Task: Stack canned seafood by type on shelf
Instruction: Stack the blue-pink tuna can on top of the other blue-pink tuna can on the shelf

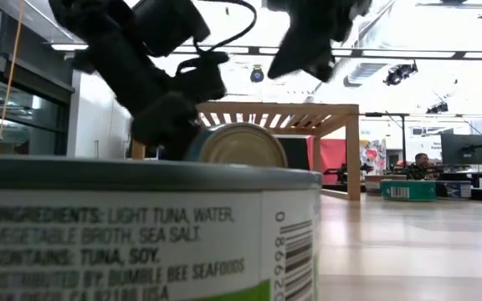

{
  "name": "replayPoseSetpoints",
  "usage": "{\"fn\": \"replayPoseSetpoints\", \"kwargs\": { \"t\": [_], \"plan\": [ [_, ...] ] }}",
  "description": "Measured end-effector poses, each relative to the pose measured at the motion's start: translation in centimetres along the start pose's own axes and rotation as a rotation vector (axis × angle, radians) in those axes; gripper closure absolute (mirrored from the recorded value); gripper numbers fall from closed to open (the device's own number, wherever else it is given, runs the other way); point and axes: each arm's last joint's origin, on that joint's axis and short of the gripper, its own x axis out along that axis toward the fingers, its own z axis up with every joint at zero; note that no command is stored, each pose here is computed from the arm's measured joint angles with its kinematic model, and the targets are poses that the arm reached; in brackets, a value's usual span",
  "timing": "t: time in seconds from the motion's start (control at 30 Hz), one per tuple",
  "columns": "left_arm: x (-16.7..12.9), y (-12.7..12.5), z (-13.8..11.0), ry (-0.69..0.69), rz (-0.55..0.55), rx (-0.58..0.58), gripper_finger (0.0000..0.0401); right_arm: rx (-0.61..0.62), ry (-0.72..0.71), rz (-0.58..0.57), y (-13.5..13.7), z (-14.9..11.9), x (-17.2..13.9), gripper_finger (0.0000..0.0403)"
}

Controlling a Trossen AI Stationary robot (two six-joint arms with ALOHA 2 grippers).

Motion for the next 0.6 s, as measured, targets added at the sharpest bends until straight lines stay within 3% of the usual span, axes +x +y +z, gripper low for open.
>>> {"fn": "replayPoseSetpoints", "kwargs": {
  "t": [0.13,0.27,0.47,0.6],
  "plan": [
    [-3.6,1.0,0.4,-0.002,0.008,-0.007,0.0401,-0.129,-0.068,0.035,0.8,2.1,-1.3,0.0366],
    [-7.2,1.7,0.1,-0.064,0.003,-0.079,0.0401,-0.203,-0.058,0.081,1.1,3.0,-0.9,0.0286],
    [-13.0,2.1,0.5,-0.251,-0.019,-0.279,0.0401,-0.380,0.061,0.081,1.9,2.5,4.1,0.0144],
    [-16.7,1.6,0.9,-0.391,-0.096,-0.385,0.0401,-0.440,0.162,0.071,1.8,2.3,6.7,0.0086]
  ]
}}
